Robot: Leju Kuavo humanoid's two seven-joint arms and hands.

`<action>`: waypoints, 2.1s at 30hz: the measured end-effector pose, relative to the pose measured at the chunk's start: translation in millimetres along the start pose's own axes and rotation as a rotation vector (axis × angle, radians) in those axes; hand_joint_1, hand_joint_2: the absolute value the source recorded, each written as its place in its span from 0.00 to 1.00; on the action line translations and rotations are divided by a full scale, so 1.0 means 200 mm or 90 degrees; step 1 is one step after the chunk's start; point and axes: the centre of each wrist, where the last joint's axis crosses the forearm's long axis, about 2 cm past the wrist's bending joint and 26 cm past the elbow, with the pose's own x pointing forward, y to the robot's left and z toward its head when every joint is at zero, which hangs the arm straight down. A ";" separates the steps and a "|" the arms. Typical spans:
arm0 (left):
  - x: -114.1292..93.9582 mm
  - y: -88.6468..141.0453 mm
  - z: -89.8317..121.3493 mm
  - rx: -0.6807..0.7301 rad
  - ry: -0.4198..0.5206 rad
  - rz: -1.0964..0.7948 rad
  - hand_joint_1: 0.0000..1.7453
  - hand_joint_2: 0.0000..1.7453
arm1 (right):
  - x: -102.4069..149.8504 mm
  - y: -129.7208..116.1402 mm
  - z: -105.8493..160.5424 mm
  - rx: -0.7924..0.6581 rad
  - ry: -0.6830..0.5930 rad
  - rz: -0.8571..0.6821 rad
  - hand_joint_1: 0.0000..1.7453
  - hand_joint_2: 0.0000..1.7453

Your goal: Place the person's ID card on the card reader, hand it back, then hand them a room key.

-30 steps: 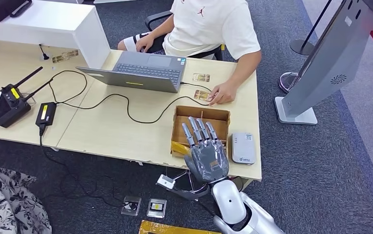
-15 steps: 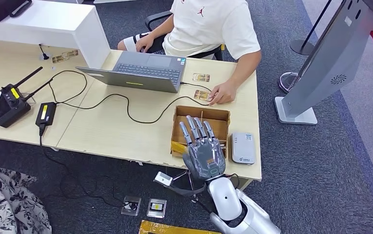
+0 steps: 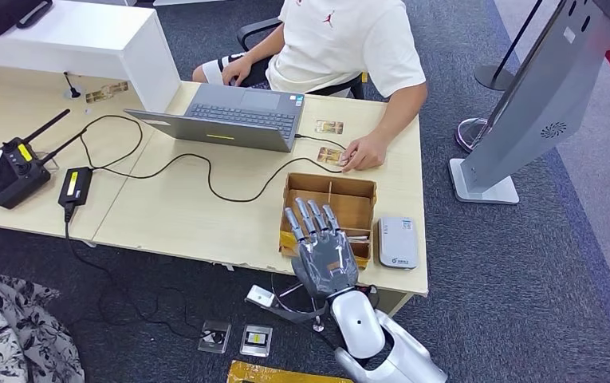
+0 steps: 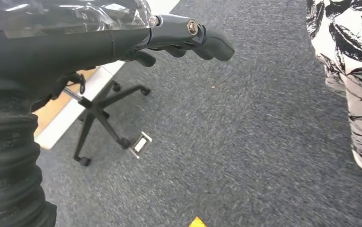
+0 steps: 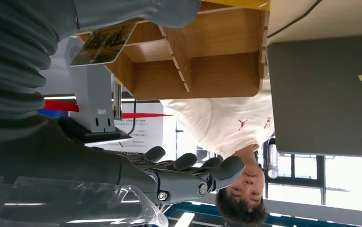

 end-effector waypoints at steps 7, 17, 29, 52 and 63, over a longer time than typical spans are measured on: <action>0.01 0.01 0.00 0.006 0.017 -0.029 0.00 1.00 | 0.00 0.01 -0.01 0.010 0.006 -0.004 0.00 1.00; 0.02 0.01 0.00 0.007 0.022 -0.037 0.00 1.00 | -0.01 0.03 -0.01 0.020 0.017 -0.004 0.00 1.00; 0.02 0.01 0.00 0.007 0.020 -0.034 0.00 1.00 | -0.02 0.04 -0.02 0.034 0.026 -0.004 0.00 1.00; 0.03 0.01 0.00 0.008 0.004 -0.063 0.00 1.00 | -0.11 0.07 0.01 0.059 0.066 -0.011 0.00 1.00; 0.03 0.01 0.00 0.009 0.008 -0.076 0.00 1.00 | -0.15 0.08 0.01 0.069 0.089 -0.013 0.00 1.00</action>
